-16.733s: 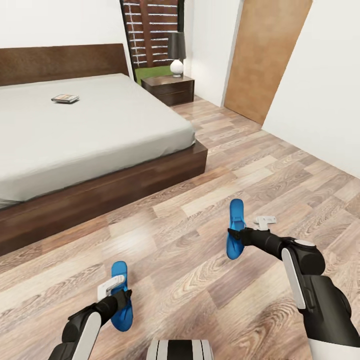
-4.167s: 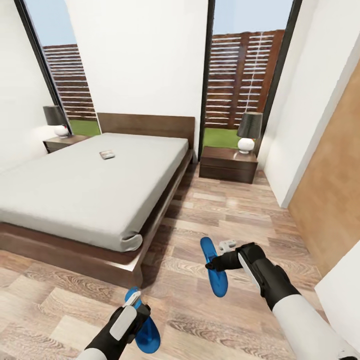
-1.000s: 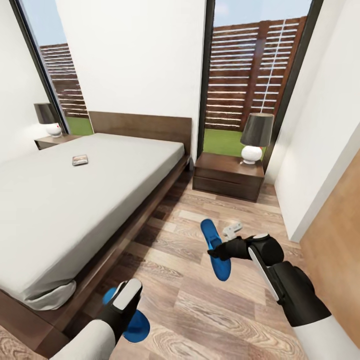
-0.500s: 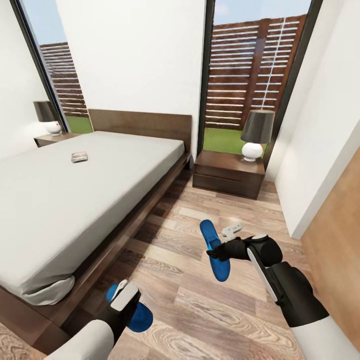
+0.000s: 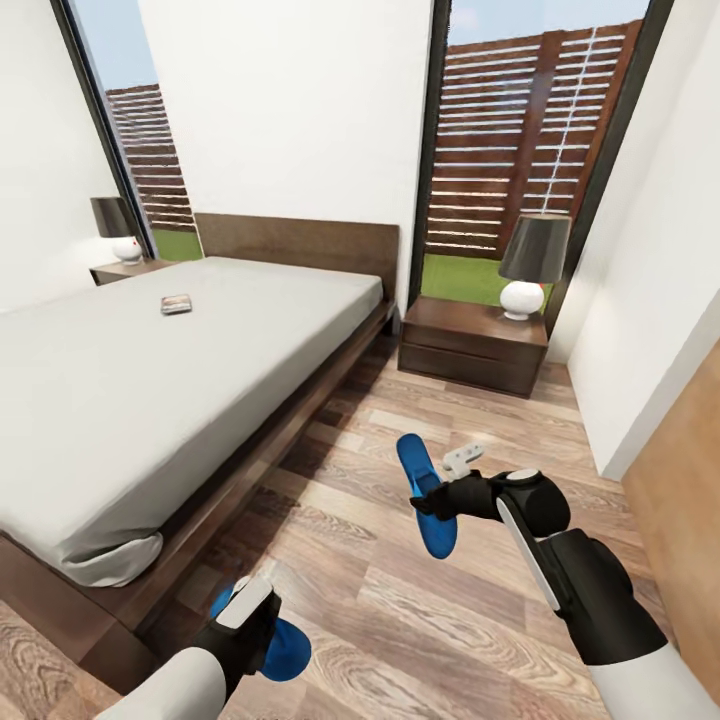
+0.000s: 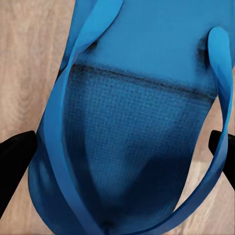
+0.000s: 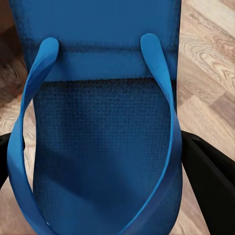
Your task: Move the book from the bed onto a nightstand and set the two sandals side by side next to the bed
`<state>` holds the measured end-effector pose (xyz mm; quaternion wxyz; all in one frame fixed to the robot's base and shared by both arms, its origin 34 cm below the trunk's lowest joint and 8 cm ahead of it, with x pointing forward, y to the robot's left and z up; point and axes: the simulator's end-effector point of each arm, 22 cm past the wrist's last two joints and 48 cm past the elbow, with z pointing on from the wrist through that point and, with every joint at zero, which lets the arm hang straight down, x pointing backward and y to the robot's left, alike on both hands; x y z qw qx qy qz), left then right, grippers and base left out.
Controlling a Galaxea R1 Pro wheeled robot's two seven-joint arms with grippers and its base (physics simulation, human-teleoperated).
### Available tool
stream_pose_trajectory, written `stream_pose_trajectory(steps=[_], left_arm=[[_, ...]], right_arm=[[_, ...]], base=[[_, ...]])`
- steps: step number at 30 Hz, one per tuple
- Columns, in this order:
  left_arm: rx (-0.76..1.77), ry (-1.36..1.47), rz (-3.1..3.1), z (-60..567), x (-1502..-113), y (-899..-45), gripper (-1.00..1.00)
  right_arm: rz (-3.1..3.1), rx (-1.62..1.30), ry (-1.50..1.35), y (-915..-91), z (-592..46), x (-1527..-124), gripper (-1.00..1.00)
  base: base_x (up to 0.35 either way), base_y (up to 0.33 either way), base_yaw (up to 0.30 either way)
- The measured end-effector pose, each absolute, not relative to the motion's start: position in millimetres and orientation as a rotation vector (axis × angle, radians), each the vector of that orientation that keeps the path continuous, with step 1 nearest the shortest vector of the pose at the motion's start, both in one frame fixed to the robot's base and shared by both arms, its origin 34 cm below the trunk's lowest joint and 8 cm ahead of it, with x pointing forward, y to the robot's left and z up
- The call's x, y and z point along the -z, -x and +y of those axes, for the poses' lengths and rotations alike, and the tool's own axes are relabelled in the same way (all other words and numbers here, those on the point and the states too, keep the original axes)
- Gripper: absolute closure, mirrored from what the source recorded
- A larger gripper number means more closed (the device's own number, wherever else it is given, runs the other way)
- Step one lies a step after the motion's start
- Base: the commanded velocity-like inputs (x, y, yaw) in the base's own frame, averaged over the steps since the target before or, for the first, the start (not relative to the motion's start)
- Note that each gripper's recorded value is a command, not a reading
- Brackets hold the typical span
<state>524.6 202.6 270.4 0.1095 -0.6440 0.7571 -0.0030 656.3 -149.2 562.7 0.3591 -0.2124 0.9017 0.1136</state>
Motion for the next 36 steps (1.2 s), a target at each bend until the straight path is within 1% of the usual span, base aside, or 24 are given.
stream_pose_trajectory(steps=[9, 12, 16, 17, 18, 22, 25, 33, 36], left_arm=[[0.011, 1.878, 2.217, 203.8, -249.9, -520.8, 1.0], [-0.007, 1.804, 2.236, 206.4, -245.3, -523.3, 1.0], [-0.039, 1.695, 2.274, 211.6, -242.0, -528.8, 1.0], [-0.028, 1.674, 2.276, 211.8, -241.2, -532.0, 1.0], [-0.026, 1.67, 2.278, 211.8, -239.3, -532.2, 1.0], [-0.032, 1.662, 2.29, 211.7, -232.0, -529.8, 1.0], [-0.036, 1.659, 2.298, 211.1, -226.5, -527.8, 1.0], [-0.042, 1.658, 2.334, 208.3, -211.4, -521.0, 1.0], [-0.03, 1.652, 2.362, 204.3, -207.1, -521.1, 1.0]], right_arm=[[2.299, -0.304, 0.558, -640.7, -143.8, -548.3, 1.0], [2.305, -0.304, 0.554, -638.2, -144.3, -539.2, 1.0], [2.579, -0.325, 0.469, -670.1, -146.0, -457.5, 1.0], [2.597, -0.331, 0.48, -686.3, -127.3, -438.7, 1.0], [2.65, -0.387, 0.478, -672.1, -107.9, -409.8, 1.0], [2.664, -0.409, 0.512, -666.7, -83.5, -386.9, 1.0], [2.671, -0.417, 0.523, -664.6, -78.0, -377.7, 1.0], [2.604, -0.438, 0.526, -680.2, -68.6, -391.1, 1.0], [2.603, -0.416, 0.507, -679.2, -82.8, -412.2, 1.0]], base=[[0.0, 0.0, 0.011], [0.0, 0.0, 0.001], [0.0, 0.0, 0.022], [0.0, 0.0, 0.152], [0.0, 0.0, 0.198], [0.0, 0.0, 0.236], [0.0, 0.0, 0.163], [0.0, 0.0, 0.013], [0.0, 0.0, 0.002]])
